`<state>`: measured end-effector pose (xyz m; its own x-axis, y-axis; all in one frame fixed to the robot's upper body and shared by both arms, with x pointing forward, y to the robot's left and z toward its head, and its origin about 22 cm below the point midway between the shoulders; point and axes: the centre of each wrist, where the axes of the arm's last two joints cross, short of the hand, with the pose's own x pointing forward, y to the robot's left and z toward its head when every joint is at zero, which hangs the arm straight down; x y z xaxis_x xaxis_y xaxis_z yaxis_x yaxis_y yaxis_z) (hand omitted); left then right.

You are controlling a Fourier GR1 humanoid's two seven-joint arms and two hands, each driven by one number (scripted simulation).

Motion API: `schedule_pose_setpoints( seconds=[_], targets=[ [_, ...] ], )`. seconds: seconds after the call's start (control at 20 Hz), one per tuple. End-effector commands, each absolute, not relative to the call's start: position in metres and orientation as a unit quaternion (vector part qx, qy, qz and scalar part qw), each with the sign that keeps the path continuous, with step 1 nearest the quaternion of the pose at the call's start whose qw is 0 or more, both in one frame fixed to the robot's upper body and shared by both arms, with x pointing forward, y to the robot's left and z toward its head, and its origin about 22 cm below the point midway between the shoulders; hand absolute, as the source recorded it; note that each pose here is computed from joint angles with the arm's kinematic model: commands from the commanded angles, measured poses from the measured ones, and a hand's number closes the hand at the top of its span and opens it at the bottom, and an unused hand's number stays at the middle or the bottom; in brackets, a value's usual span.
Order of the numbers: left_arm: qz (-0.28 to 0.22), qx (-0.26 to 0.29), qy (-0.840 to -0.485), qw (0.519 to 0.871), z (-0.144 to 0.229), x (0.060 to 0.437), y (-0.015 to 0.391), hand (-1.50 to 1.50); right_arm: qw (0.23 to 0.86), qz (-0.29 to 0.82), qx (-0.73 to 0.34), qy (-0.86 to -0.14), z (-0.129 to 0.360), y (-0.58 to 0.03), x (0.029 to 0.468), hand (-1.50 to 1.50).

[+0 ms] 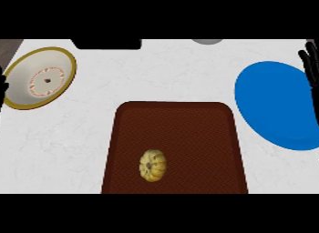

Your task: Pick the squash from the tray and place it in the plate

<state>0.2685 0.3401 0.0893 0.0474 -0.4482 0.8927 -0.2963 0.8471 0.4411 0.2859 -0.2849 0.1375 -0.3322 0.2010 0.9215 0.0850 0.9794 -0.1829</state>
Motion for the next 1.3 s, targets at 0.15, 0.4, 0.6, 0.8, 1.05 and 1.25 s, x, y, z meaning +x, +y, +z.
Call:
schedule_pose_setpoints(
  seconds=[0.15, 0.4, 0.6, 0.8, 1.05, 1.25],
  targets=[
    [-0.048, 0.13, -0.62, 0.772, 0.024, 0.253, 0.283, 0.0, 0.506, 0.237, -0.084, -0.825, 0.174, -0.206, 0.29, 1.5],
    [-0.019, 0.024, -0.563, 0.826, -0.008, 0.242, 0.25, 0.0, 0.409, 0.323, -0.293, -0.801, 0.189, -0.213, 0.298, 1.5],
    [-0.015, 0.0, -0.554, 0.832, -0.014, 0.243, 0.238, 0.0, 0.403, 0.289, -0.232, -0.837, 0.146, -0.125, 0.265, -1.5],
    [-0.008, 0.007, -0.563, 0.827, -0.034, 0.226, 0.246, 0.0, 0.402, 0.343, -0.24, -0.814, 0.155, -0.085, 0.263, -1.5],
    [0.001, 0.001, -0.561, 0.828, -0.036, 0.229, 0.232, 0.0, 0.415, 0.449, -0.293, -0.735, 0.165, -0.074, 0.241, -1.5],
    [-0.005, 0.01, -0.549, 0.836, -0.044, 0.22, 0.239, 0.0, 0.435, 0.564, -0.316, -0.627, 0.158, -0.056, 0.222, -1.5]
  ],
)
